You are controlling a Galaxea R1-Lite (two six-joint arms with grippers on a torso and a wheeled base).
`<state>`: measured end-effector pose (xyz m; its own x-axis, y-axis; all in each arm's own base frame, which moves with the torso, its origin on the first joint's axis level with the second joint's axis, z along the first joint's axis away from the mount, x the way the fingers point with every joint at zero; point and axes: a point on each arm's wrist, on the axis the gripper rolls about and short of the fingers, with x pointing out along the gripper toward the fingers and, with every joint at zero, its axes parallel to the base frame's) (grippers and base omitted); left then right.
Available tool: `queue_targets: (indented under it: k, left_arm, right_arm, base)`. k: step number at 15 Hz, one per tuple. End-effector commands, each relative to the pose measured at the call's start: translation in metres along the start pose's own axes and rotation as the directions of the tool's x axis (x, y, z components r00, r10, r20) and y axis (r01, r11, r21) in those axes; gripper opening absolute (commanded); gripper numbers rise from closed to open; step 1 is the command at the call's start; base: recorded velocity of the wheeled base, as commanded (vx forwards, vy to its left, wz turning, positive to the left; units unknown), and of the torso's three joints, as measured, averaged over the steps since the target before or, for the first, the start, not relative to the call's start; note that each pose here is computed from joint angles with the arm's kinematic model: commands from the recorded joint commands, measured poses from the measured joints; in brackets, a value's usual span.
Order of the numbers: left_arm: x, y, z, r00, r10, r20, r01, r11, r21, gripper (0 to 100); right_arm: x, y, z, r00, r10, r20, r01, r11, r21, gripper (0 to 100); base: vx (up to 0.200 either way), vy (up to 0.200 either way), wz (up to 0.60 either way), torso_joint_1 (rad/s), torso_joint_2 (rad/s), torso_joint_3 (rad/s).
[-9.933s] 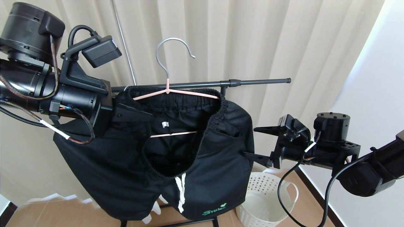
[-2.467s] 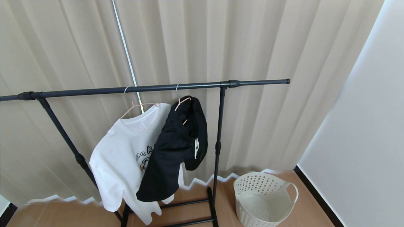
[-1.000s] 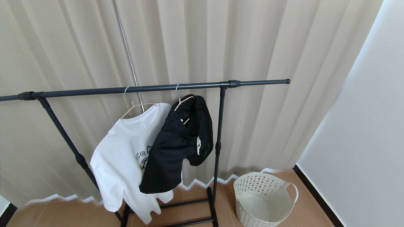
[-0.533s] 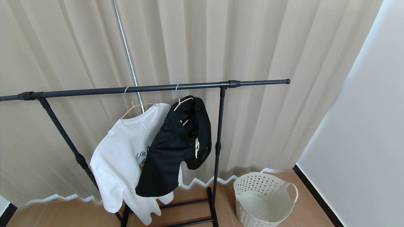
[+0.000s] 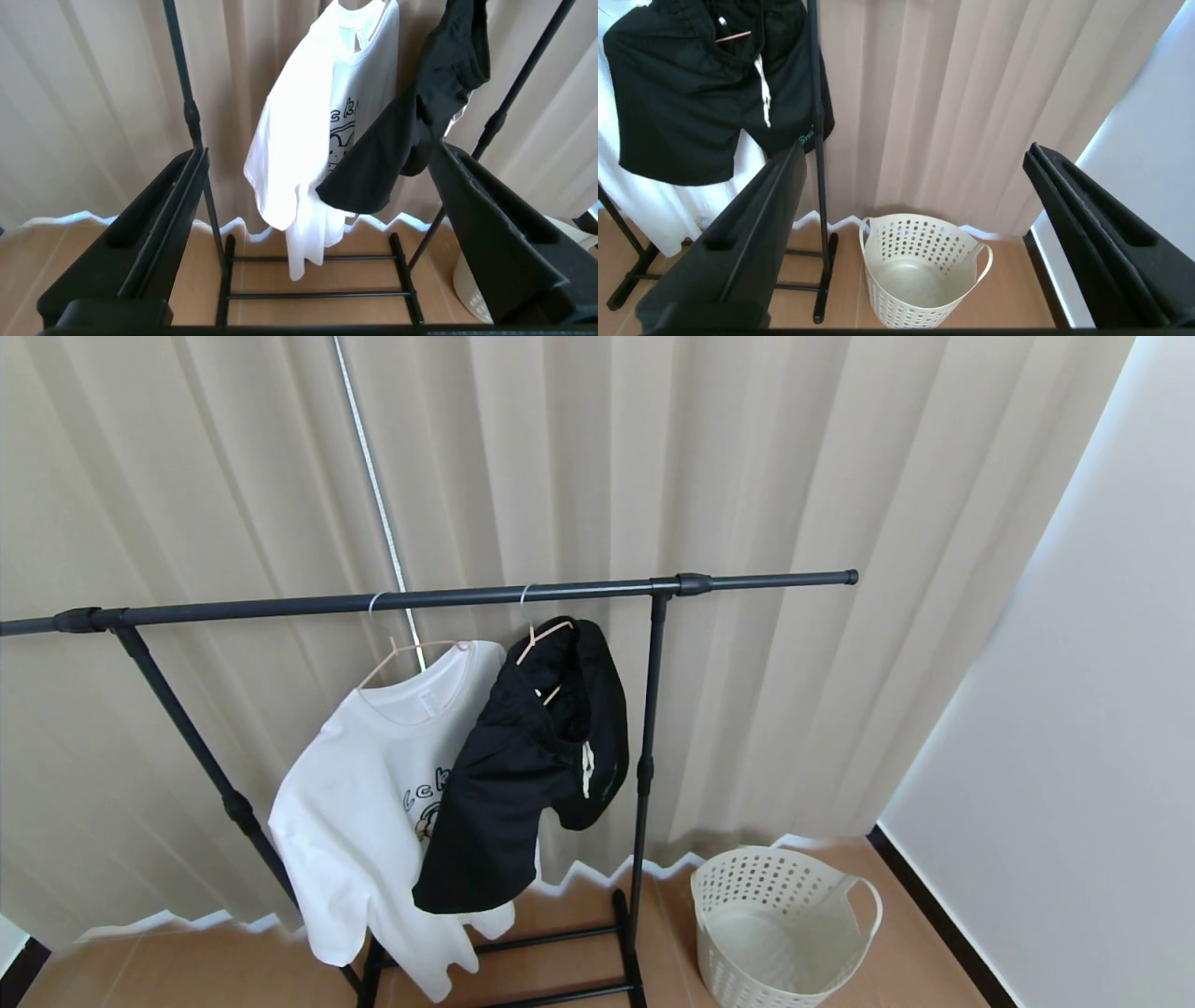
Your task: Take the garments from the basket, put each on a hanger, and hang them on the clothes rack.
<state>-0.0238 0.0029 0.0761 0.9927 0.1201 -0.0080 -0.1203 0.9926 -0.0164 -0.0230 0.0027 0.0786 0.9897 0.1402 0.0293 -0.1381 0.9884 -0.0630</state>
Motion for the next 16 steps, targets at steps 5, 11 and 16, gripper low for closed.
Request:
queue_targets:
  k: [5,11,16]
  left_arm:
    - [0.0001,0.0000,0.0001,1.000,0.001,-0.001,-0.001,1.000,-0.001,100]
    - [0.0001,0.0000,0.0001,1.000,0.001,-0.001,-0.001,1.000,-0.001,100]
    - [0.0001,0.0000,0.0001,1.000,0.001,-0.001,-0.001,1.000,-0.001,100]
  right_arm:
    - [-0.0001,0.0000,0.0000,1.000,0.000,0.001,0.000,1.000,-0.002,100]
    - [-0.0001,0.0000,0.0000,1.000,0.000,0.001,0.000,1.000,-0.002,100]
    - [-0.0001,0.0000,0.0000,1.000,0.002,0.001,-0.002,1.000,-0.005,100]
  base:
    - [0.000,0.000,0.00,0.000,0.00,0.000]
    - [0.000,0.000,0.00,0.000,0.00,0.000]
    - [0.000,0.000,0.00,0.000,0.00,0.000]
